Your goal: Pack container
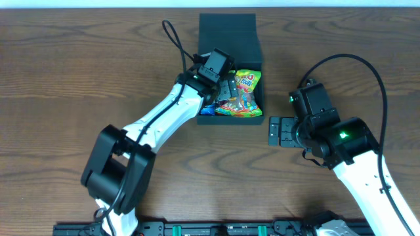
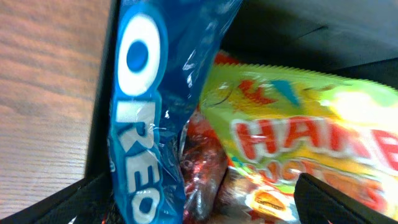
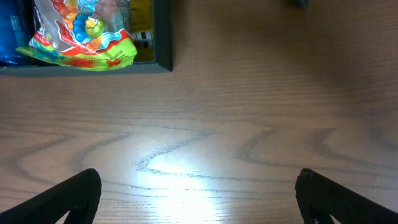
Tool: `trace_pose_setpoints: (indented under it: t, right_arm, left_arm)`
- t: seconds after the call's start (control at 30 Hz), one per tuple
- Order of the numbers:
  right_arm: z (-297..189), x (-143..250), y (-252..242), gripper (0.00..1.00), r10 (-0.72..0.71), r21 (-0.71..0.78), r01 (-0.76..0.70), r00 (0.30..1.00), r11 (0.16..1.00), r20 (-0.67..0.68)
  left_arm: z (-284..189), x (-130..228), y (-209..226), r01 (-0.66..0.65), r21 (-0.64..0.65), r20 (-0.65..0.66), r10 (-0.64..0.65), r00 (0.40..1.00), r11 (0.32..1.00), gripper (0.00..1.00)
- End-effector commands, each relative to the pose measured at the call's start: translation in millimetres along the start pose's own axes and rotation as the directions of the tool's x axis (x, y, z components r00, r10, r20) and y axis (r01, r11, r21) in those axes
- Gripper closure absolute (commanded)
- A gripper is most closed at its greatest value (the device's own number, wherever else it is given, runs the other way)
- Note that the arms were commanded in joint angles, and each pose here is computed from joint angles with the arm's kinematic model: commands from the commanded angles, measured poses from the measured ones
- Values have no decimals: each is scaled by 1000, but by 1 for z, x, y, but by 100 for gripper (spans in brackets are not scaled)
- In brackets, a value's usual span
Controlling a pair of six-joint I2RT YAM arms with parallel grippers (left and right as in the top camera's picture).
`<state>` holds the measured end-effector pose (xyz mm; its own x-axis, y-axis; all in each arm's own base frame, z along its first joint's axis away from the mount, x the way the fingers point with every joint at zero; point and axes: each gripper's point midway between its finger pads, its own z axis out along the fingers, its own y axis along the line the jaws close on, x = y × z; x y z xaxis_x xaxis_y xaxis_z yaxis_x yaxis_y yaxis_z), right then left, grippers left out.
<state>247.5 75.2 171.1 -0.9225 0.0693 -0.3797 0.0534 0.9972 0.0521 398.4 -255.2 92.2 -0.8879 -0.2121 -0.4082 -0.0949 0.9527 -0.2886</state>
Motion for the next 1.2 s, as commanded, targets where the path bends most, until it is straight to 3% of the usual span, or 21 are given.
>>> trace_pose_setpoints:
  t: [0.0, 0.27, 0.5, 1.17]
  right_arm:
    - [-1, -1, -3, 1, -6, 9, 6, 1000, 1000, 9]
    - [-1, -1, -3, 1, -5, 9, 5, 1000, 1000, 10]
    - [-1, -1, -3, 1, -5, 9, 5, 1000, 1000, 11]
    - [-1, -2, -2, 1, -5, 7, 4, 1000, 1000, 17]
  left_arm:
    - [-47, -39, -25, -49, 86, 124, 38, 992, 995, 4]
    - [-53, -72, -40, -102, 143, 234, 67, 970, 984, 5]
    - [-19, -73, -37, -86, 201, 175, 51, 983, 976, 5]
    - [25, -48, -26, -75, 163, 73, 64, 995, 984, 5]
